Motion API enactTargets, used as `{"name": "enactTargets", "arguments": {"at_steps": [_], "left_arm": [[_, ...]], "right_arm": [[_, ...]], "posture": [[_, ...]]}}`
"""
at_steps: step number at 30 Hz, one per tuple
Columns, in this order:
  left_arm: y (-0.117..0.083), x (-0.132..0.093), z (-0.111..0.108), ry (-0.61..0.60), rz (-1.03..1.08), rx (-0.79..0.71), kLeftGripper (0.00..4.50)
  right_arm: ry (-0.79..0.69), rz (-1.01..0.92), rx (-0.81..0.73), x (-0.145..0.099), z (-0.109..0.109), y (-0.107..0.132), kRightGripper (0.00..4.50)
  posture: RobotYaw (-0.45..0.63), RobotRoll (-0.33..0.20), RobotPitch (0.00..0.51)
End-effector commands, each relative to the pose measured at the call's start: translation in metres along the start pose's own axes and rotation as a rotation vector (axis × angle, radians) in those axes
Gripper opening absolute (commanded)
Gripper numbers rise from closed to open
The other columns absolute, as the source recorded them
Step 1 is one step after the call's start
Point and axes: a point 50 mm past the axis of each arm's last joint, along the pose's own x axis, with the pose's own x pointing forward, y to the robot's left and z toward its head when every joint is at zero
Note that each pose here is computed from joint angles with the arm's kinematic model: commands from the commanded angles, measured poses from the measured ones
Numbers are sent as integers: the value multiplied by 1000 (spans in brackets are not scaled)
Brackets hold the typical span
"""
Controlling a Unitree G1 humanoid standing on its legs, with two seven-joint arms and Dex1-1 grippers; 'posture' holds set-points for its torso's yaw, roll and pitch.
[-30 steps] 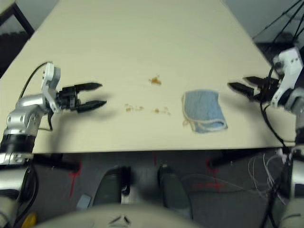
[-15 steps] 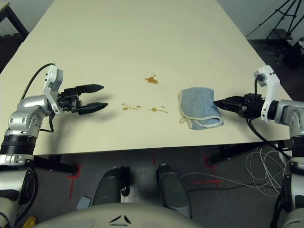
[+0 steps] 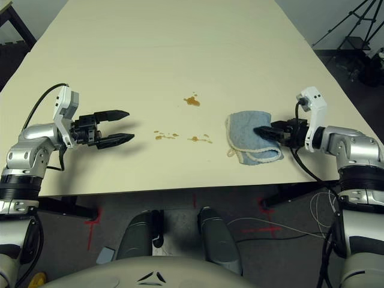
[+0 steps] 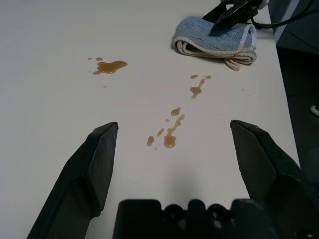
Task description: Wipe the water off the table with a rag.
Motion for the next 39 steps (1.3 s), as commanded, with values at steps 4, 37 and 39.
{"name": "enactTargets", "arguments": {"at_steps": [4, 37, 39], "left_arm": [[-1, -3, 0, 11, 5, -1, 4500], [-9, -38, -10, 119, 27, -8, 4500], [-8, -39, -9, 116, 42, -3, 4500]], "right_arm": [[75, 72, -28, 26, -17, 16, 4451], [22, 93, -197, 32, 6, 66, 96], [42, 100, -199, 39, 1, 69, 96]], "posture": [[-173, 0, 145], [-117, 0, 145], [-103, 0, 144]]}}
